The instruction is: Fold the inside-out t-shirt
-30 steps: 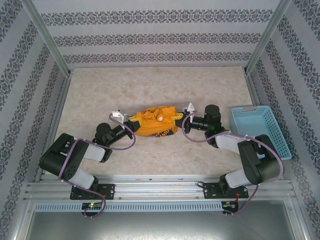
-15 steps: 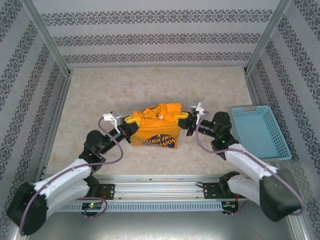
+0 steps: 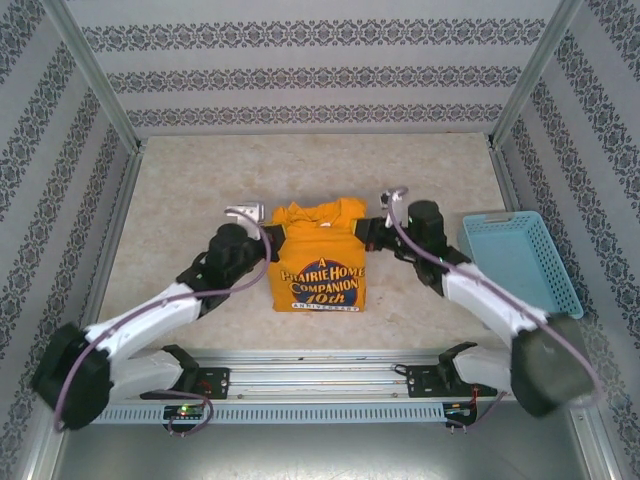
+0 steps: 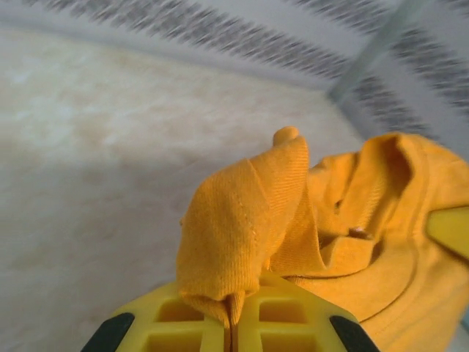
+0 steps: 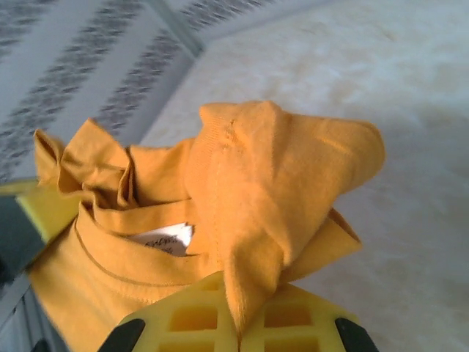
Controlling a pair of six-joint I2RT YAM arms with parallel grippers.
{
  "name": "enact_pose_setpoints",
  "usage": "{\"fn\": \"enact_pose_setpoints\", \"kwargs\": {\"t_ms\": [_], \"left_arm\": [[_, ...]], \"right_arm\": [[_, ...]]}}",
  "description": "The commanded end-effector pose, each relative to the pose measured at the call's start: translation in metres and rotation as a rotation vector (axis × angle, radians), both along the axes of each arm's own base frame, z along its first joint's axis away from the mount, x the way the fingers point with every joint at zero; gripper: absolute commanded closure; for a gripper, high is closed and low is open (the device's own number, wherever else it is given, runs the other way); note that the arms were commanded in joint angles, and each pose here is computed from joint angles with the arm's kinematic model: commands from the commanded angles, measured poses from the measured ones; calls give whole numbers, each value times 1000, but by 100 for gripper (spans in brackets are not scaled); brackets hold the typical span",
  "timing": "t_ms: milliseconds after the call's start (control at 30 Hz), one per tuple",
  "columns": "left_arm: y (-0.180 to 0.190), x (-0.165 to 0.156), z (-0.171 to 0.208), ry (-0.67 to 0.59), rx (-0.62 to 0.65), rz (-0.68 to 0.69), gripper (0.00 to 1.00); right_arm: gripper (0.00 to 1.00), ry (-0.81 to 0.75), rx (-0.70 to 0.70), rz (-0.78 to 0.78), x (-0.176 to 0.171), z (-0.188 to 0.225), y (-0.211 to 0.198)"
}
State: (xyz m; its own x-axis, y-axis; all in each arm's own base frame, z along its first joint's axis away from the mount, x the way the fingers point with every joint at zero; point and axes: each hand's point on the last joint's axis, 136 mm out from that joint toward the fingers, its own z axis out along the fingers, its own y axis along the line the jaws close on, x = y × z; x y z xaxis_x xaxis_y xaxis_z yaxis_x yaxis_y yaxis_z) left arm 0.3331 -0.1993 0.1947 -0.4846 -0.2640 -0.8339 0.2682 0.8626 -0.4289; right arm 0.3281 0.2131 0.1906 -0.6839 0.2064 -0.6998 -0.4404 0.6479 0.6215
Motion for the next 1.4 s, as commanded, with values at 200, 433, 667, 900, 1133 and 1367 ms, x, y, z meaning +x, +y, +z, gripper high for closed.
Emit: {"fn": "enact_pose_setpoints", "kwargs": {"t_ms": [200,433,667,900,1133,1367], "left_arm": [[13,117,-50,183,36,252,100],[23,177,-90,254,-48,284,99],[19,216,-106,263,-89,244,88],[28,235,-111,277,-98,226,62],[63,223,-71,308,13,246,0],[72,148,-71,424,67,263,0]], "right_arm": [[100,218,-3,-151,126,-36,-13],[100,316,18,-189,182,-71,-21],[94,350,-28,-211,221,-94,-24],[61,361,-106,-281,245,-103,-41],[45,314,-205,-321,225,-67,-73],[48,307,-251,-199,124,-59,-39]]}}
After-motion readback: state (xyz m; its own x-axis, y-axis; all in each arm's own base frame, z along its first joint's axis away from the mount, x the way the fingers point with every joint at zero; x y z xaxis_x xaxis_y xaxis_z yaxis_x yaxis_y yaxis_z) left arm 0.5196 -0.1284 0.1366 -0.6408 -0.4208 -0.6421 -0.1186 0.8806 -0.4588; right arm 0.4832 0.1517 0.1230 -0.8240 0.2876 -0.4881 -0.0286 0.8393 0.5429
